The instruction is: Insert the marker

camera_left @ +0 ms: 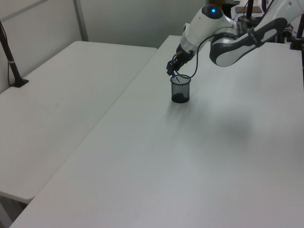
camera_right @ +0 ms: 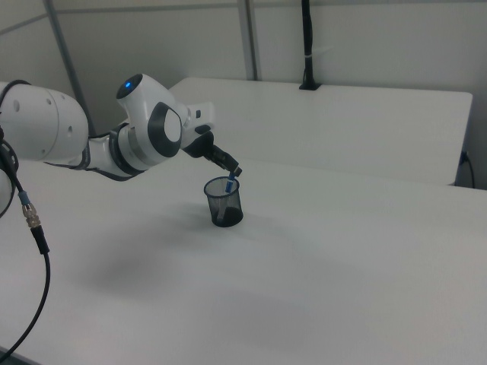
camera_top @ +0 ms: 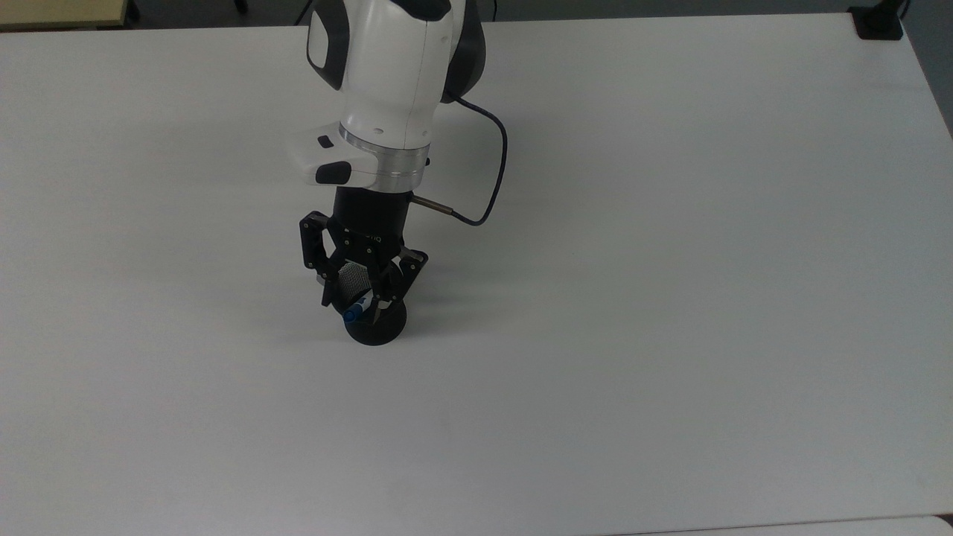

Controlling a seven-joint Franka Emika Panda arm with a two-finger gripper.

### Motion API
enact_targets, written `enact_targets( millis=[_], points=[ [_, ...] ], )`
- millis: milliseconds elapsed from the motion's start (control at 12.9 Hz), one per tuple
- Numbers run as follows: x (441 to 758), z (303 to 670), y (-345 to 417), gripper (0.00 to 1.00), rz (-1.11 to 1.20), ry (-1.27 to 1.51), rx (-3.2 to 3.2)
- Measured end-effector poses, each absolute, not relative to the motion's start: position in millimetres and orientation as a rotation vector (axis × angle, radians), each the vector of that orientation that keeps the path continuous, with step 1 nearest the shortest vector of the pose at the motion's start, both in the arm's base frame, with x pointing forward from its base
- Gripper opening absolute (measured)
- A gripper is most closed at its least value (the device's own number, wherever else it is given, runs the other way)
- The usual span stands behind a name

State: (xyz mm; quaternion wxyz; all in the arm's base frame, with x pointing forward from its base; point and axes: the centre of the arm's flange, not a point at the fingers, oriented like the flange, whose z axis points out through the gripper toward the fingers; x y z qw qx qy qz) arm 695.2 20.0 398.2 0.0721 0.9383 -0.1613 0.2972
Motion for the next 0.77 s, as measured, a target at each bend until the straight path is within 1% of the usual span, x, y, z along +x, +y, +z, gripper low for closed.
enact_targets(
  millis=[155,232,309,387,464,542,619,774],
  points=[
    [695.9,406.2,22.4,0.71,0.917,-0.483,2.818],
    [695.6,411.3,25.5,0.73,0.929,-0.480,2.819],
    [693.6,419.9,35.7,0.85,0.939,-0.467,2.823],
    [689.1,428.0,52.0,0.89,0.907,-0.466,2.831],
    [684.5,434.3,64.5,0.90,0.869,-0.469,2.836],
    [677.4,443.3,79.3,0.97,0.818,-0.469,2.838],
    [665.2,457.7,97.8,1.00,0.740,-0.452,2.840],
    [647.7,479.7,111.1,1.00,0.591,-0.380,2.888]
  ],
)
